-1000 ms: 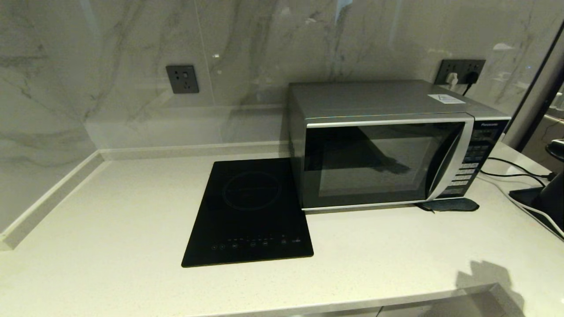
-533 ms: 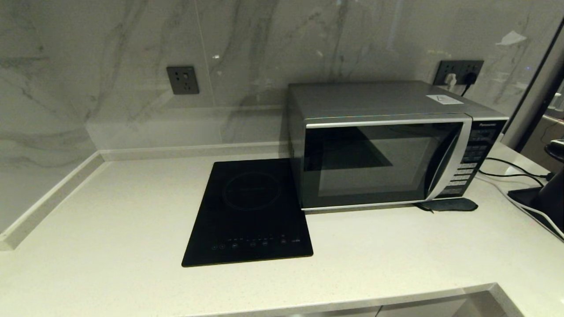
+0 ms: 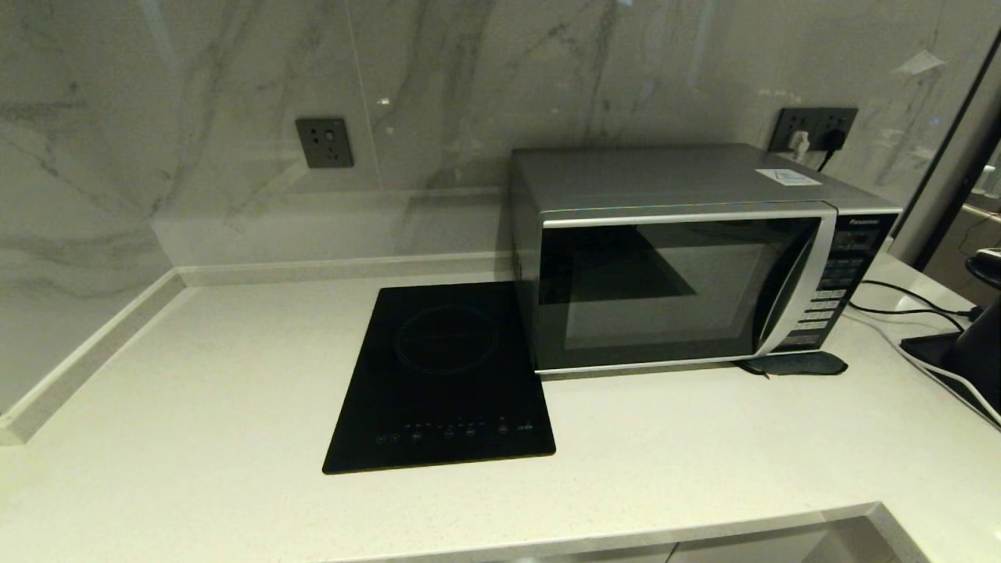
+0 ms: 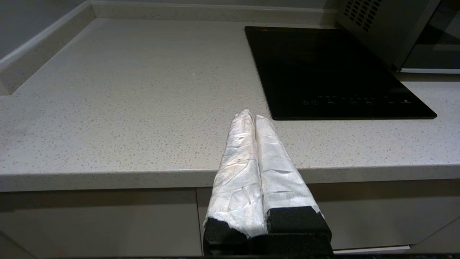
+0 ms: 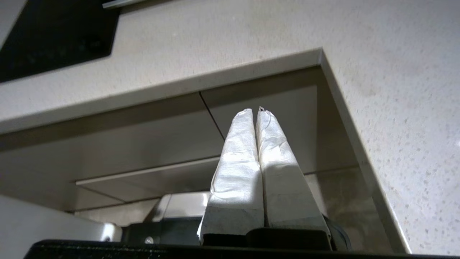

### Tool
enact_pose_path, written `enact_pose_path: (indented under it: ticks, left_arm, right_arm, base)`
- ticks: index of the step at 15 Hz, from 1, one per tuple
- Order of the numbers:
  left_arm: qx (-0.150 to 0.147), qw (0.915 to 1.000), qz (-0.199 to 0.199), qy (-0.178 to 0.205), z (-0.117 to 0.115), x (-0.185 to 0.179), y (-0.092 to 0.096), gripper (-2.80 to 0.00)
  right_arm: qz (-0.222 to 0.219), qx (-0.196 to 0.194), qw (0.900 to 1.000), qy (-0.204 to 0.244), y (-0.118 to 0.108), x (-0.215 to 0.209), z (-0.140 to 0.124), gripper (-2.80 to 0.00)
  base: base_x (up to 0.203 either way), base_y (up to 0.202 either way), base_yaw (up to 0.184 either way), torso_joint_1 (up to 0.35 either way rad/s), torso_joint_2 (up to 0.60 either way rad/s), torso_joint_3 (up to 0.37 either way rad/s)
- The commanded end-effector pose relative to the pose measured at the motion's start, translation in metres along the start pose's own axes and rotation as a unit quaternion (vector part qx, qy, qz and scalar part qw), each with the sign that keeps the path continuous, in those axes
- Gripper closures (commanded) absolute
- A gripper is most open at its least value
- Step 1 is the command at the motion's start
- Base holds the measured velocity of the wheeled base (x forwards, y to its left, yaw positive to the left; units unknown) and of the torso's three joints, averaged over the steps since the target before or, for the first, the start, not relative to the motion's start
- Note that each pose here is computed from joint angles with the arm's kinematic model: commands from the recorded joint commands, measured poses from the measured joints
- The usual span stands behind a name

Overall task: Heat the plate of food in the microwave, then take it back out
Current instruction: Open the microwave oven

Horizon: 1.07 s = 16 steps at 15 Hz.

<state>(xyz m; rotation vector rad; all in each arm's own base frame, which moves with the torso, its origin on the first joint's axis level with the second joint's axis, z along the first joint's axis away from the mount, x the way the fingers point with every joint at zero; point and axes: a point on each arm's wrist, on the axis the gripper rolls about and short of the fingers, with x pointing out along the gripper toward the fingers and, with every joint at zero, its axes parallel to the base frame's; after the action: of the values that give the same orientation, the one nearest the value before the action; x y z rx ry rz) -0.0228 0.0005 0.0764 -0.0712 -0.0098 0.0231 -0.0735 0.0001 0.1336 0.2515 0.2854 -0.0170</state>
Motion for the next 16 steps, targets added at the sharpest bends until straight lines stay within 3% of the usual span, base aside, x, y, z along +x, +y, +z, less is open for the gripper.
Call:
enact_pose_path:
  ticks: [1, 3, 5, 8, 11, 16]
  left_arm:
    - [0.0, 1.0, 0.001, 0.001, 0.0, 0.0, 0.0, 0.0]
    - [0.0, 1.0, 0.001, 0.001, 0.0, 0.0, 0.0, 0.0]
    - [0.0, 1.0, 0.001, 0.001, 0.0, 0.0, 0.0, 0.0]
    - [0.0, 1.0, 0.001, 0.001, 0.0, 0.0, 0.0, 0.0]
    - [0.0, 1.0, 0.001, 0.001, 0.0, 0.0, 0.0, 0.0]
    - [0.0, 1.0, 0.001, 0.001, 0.0, 0.0, 0.0, 0.0]
  right_arm:
    - [0.001, -0.005, 1.0, 0.005, -0.005, 0.004, -0.02, 0.0]
    - [0.001, -0.006, 1.0, -0.002, -0.007, 0.02, -0.027, 0.0]
    - [-0.009, -0.016, 0.999, -0.046, -0.01, 0.039, -0.032, 0.0]
    - [-0.025, -0.06, 0.993, -0.099, -0.012, 0.056, -0.037, 0.0]
    - [-0.018, -0.067, 0.993, -0.1, -0.013, 0.06, -0.041, 0.0]
    - [-0.017, -0.046, 0.994, -0.102, -0.013, 0.06, -0.041, 0.0]
  base:
    - [0.0, 0.0, 0.0, 0.0, 0.0, 0.0]
    - [0.0, 0.0, 0.0, 0.0, 0.0, 0.0]
    - [0.0, 0.0, 0.0, 0.0, 0.0, 0.0]
    - [0.0, 0.0, 0.0, 0.0, 0.0, 0.0]
    - [0.0, 0.0, 0.0, 0.0, 0.0, 0.0]
    - [0.0, 0.0, 0.0, 0.0, 0.0, 0.0]
